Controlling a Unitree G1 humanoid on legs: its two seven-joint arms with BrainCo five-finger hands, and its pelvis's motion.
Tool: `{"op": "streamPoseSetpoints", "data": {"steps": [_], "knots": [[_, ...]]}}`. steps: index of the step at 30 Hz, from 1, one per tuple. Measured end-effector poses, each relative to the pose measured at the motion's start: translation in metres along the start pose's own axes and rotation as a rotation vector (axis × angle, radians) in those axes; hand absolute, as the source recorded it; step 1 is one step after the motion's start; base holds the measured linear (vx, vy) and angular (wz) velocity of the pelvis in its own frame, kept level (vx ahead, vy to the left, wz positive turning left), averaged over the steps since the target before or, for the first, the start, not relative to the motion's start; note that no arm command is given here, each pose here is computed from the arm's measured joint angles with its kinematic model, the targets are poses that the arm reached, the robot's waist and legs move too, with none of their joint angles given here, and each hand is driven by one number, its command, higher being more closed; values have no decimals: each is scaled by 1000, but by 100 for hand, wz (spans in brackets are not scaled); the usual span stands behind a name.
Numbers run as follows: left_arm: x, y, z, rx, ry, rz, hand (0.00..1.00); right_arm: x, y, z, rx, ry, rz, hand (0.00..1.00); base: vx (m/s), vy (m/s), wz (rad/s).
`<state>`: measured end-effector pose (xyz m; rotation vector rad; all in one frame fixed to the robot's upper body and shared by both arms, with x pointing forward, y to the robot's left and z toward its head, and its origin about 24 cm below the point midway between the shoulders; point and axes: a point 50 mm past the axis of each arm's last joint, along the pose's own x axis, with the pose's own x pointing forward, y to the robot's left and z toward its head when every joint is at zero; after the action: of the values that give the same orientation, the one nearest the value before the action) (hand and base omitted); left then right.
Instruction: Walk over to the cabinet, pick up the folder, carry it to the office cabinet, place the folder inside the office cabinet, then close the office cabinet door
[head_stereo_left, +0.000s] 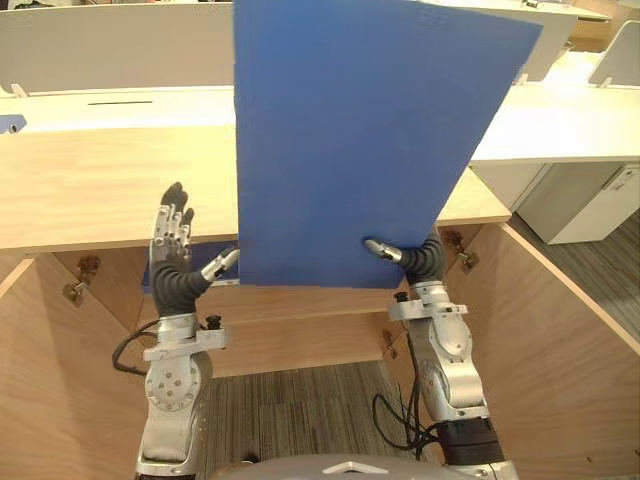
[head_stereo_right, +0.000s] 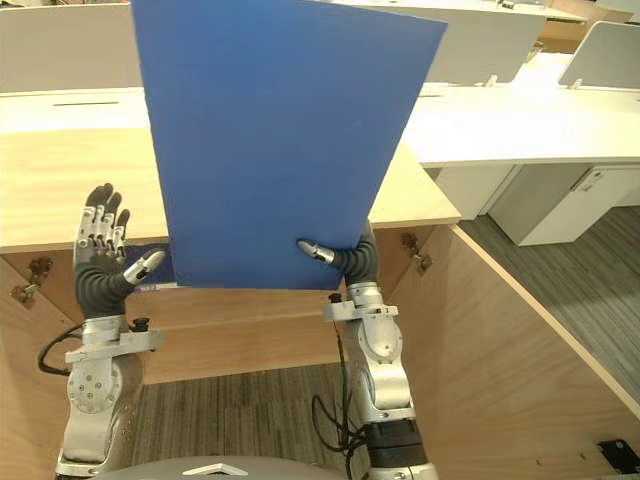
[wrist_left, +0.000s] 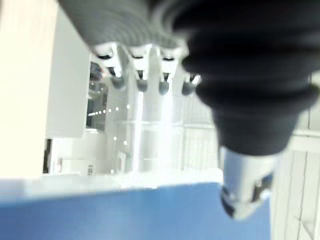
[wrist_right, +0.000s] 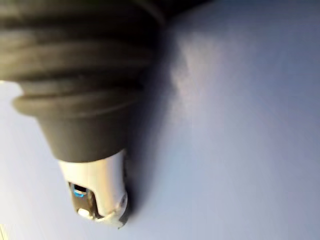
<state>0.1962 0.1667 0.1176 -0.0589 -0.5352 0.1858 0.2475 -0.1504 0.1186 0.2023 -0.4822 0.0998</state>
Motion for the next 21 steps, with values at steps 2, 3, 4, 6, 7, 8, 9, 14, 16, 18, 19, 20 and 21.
{"op": "streamPoseSetpoints", "data": {"steps": [2,3,4,6,7,8,9,14,16,18,19,20,21], "knots": [[-2,6,-3,12,17,37,0,-1,-5,8,0,-37,-41,100,0,0,0],[-3,8,-5,15,26,49,0,-2,-6,10,-1,-47,-51,100,0,0,0],[-5,11,-9,21,47,70,0,-2,-8,14,-4,-61,-61,100,0,0,0],[-9,17,-11,41,69,96,0,-3,-10,16,-9,-74,-67,100,0,0,0],[-11,19,-14,48,87,103,0,-4,-11,16,-13,-77,-75,100,0,0,5],[-13,21,-19,56,114,107,0,-5,-14,16,-16,-77,-88,100,-4,0,7],[-14,22,-22,61,129,111,0,-5,-15,16,-17,-76,-92,100,-6,1,11],[-33,30,-43,82,275,122,0,-12,-19,16,-30,-66,-115,100,4,5,7],[-41,31,-52,90,334,124,0,-14,-18,17,-28,-67,-119,100,12,2,5],[-48,33,-61,96,387,116,0,-14,-18,17,-27,-70,-119,100,6,-1,5],[-51,33,-66,99,416,114,0,-14,-18,18,-27,-71,-117,100,8,-3,8],[-56,34,-72,114,452,110,0,-15,-17,18,-27,-71,-114,100,14,-4,9],[-63,37,-80,158,500,100,0,-17,-17,17,-28,-63,-112,100,13,-4,7]]}}
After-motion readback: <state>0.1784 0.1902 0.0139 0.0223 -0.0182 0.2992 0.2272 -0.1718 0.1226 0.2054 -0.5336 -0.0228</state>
